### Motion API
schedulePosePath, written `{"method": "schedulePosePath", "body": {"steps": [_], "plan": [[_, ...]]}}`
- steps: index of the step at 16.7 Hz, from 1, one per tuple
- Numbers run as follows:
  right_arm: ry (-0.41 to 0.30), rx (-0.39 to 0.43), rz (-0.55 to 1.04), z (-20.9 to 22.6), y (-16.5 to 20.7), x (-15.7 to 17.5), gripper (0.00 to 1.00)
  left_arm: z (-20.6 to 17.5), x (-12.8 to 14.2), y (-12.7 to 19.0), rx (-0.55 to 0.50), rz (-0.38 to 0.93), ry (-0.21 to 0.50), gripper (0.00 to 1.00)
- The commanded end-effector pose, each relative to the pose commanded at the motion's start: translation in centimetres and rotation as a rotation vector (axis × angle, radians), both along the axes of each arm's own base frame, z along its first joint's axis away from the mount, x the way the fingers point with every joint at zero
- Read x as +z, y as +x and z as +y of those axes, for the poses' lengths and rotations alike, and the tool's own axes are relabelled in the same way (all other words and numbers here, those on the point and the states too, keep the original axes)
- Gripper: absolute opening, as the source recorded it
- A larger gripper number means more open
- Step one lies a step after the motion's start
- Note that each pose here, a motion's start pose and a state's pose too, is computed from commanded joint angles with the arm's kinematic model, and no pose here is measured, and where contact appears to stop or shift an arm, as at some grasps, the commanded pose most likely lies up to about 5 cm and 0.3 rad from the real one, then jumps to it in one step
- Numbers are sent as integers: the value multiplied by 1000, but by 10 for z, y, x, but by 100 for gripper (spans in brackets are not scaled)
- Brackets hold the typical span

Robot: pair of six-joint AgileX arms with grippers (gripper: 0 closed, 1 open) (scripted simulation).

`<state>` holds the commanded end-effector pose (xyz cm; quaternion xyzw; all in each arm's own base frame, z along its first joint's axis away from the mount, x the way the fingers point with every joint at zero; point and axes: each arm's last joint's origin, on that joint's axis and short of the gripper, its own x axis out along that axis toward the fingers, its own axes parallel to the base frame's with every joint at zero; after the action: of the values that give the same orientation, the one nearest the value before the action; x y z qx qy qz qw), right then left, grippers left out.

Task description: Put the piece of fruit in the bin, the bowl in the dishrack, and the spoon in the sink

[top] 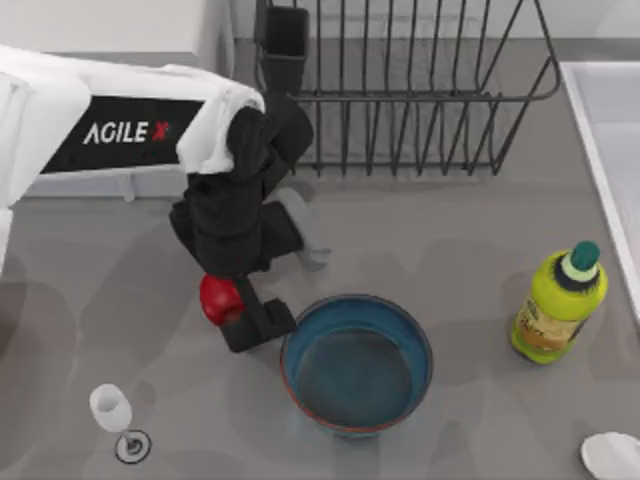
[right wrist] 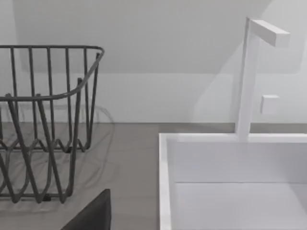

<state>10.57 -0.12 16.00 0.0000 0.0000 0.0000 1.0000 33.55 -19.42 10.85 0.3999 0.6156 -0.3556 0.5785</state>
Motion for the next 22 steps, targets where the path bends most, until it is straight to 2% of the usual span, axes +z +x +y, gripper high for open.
{"method": "schedulePosePath", "body": {"steps": [13, 21, 22], "plan": [[0, 0, 0, 0, 0, 0, 100, 0, 0, 0, 0, 0, 0, 2], [0, 0, 0, 0, 0, 0, 100, 0, 0, 0, 0, 0, 0, 0], [0, 0, 0, 0, 0, 0, 100, -2, 5, -4, 11, 16, -24, 0]]}}
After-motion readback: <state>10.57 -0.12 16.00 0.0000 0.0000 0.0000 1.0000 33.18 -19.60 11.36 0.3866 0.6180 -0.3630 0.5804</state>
